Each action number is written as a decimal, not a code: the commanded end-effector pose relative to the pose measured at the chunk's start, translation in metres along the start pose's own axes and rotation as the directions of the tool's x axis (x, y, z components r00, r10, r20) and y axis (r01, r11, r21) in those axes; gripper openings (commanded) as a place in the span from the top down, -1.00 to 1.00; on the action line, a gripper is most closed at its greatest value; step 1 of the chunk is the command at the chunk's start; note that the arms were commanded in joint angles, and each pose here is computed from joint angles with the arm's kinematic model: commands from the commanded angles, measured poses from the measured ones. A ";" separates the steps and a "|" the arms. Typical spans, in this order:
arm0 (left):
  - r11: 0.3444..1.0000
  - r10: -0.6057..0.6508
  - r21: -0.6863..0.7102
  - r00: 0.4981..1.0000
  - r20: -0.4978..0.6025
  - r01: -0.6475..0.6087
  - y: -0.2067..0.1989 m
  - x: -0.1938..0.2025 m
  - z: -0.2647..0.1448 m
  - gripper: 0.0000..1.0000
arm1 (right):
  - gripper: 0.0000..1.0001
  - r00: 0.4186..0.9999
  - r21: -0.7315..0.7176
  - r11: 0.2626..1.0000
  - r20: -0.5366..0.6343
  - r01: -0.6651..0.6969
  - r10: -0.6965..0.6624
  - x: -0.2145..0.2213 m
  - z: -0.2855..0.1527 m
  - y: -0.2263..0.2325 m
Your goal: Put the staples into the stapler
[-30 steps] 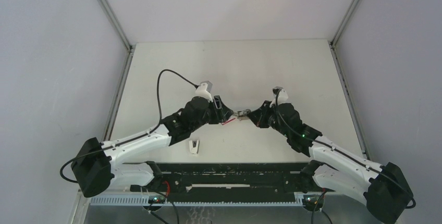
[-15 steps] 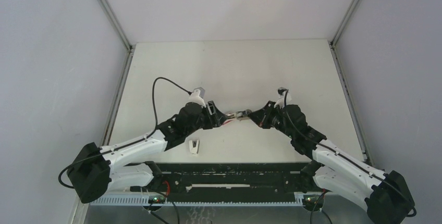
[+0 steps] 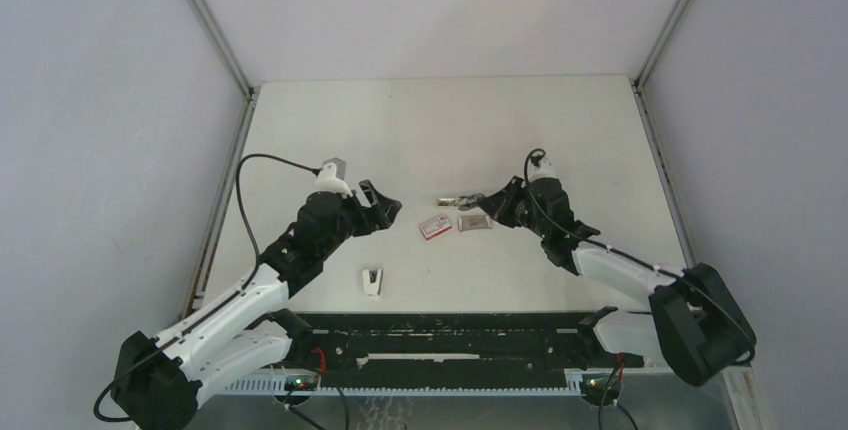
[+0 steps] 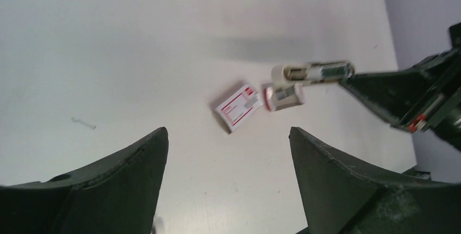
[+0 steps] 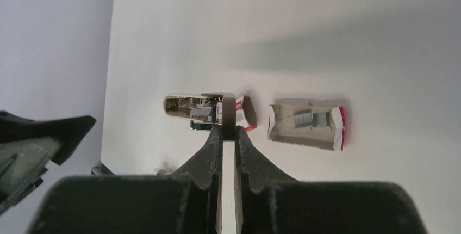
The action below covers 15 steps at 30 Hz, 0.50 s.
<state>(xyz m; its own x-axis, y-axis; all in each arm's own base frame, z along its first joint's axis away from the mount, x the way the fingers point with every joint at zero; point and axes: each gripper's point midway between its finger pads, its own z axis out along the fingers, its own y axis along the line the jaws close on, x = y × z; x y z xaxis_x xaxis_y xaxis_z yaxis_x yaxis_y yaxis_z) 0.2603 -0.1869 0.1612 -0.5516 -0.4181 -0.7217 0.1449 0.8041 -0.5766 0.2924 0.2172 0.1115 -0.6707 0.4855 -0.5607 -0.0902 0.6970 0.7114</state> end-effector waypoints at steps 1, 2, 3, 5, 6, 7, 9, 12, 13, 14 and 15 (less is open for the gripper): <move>0.999 0.012 -0.037 0.997 -0.077 -0.015 0.025 0.028 -0.004 -0.71 | 1.00 0.995 -0.104 0.994 0.099 0.024 -0.014 -0.041 0.023 0.032; 0.999 0.003 -0.042 0.997 -0.081 -0.006 0.027 0.031 -0.005 -0.72 | 1.00 0.995 -0.103 0.994 0.095 0.023 -0.013 -0.042 0.029 0.031; 0.999 -0.006 -0.050 0.996 -0.087 0.002 0.031 0.036 -0.005 -0.71 | 1.00 0.996 -0.101 0.995 0.088 0.023 -0.014 -0.042 0.035 0.029; 0.998 -0.016 -0.065 0.995 -0.100 0.010 0.039 0.044 -0.006 -0.71 | 1.00 0.997 -0.102 0.994 0.079 0.026 -0.018 -0.044 0.045 0.027; 0.997 -0.022 -0.071 0.994 -0.106 0.014 0.041 0.047 -0.006 -0.72 | 1.00 0.997 -0.100 0.995 0.070 0.029 -0.022 -0.044 0.051 0.025; 0.997 -0.025 -0.076 0.993 -0.113 0.016 0.044 0.050 -0.006 -0.72 | 1.00 0.998 -0.103 0.994 0.058 0.035 -0.029 -0.043 0.056 0.026; 0.996 -0.027 -0.088 0.991 -0.128 0.015 0.048 0.056 -0.006 -0.72 | 1.00 0.999 -0.091 0.995 0.025 0.032 -0.029 -0.040 0.069 0.019; 0.994 -0.023 -0.112 0.990 -0.137 0.008 0.054 0.059 -0.007 -0.72 | 1.00 1.000 -0.087 0.996 0.002 0.021 -0.021 -0.038 0.080 0.012; 0.992 -0.020 -0.126 0.991 -0.135 0.002 0.057 0.059 -0.008 -0.72 | 1.00 1.000 -0.083 0.996 -0.005 0.016 -0.017 -0.037 0.083 0.009; 0.990 -0.016 -0.140 0.991 -0.133 -0.002 0.060 0.059 -0.009 -0.72 | 1.00 1.000 -0.076 0.997 -0.013 0.011 -0.012 -0.036 0.086 0.005; 0.988 -0.013 -0.152 0.991 -0.133 -0.008 0.062 0.059 -0.009 -0.72 | 1.00 1.000 -0.070 0.998 -0.021 0.006 -0.008 -0.034 0.088 0.001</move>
<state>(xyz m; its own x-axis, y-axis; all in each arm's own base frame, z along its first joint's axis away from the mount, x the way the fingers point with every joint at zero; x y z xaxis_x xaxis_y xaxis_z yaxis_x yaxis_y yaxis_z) 0.2297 -0.1646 0.0898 -0.6669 -0.3590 -0.6530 0.0478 0.8539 -0.5183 0.3631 0.2403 0.0755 -0.7123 0.4661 -0.5248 -0.0712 0.6959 0.7146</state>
